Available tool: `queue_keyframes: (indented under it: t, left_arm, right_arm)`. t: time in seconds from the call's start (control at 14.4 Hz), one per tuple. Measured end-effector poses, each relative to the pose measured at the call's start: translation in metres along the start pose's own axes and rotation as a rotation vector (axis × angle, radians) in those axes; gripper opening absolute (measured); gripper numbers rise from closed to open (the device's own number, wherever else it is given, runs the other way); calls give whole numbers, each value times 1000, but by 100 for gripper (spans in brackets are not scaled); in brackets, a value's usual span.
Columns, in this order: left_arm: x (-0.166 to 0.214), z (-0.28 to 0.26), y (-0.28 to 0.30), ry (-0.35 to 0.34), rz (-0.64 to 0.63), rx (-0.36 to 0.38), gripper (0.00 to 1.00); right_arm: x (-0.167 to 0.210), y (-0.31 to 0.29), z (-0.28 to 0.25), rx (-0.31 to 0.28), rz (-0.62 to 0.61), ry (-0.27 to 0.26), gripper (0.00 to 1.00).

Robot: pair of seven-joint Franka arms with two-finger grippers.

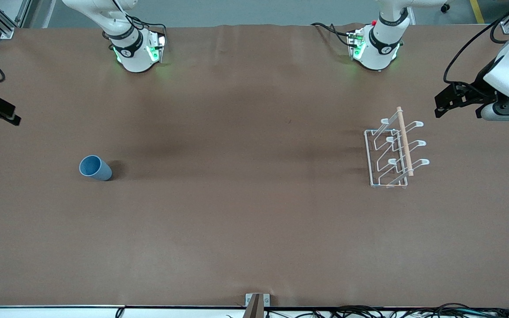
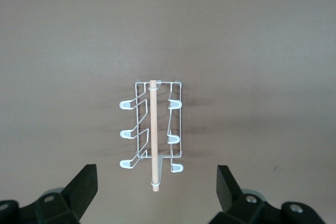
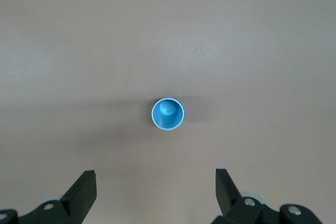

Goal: Hang cup on cup holder
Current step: 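Reach the right gripper down to the blue cup and grasp it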

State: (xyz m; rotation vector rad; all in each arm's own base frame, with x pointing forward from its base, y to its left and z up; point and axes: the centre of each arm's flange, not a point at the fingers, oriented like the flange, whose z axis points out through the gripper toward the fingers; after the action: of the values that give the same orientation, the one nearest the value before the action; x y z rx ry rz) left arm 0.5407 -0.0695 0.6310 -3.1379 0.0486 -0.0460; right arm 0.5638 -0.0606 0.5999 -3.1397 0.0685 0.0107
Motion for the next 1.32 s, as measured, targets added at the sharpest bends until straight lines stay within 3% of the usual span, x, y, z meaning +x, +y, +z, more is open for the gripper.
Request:
queue_keyframes:
  t: [0.21, 0.56, 0.83, 1.11, 1.32]
  left_arm:
    - [1, 0, -1, 3, -1, 0, 100]
    - [2, 0, -4, 10, -7, -1, 100]
    - [4, 4, -3, 3, -6, 0, 100]
    - [5, 6, -3, 0, -6, 0, 100]
    - [5, 6, -3, 0, -6, 0, 100]
  right_arm:
    - [10, 5, 72, 0, -14, -28, 100]
    - [3, 26, 180, -5, -7, 9, 100]
    - [0, 46, 257, -10, -28, -14, 100]
    - [0, 49, 318, -17, -41, -13, 100]
    - [-3, 48, 340, -14, -67, -46, 100]
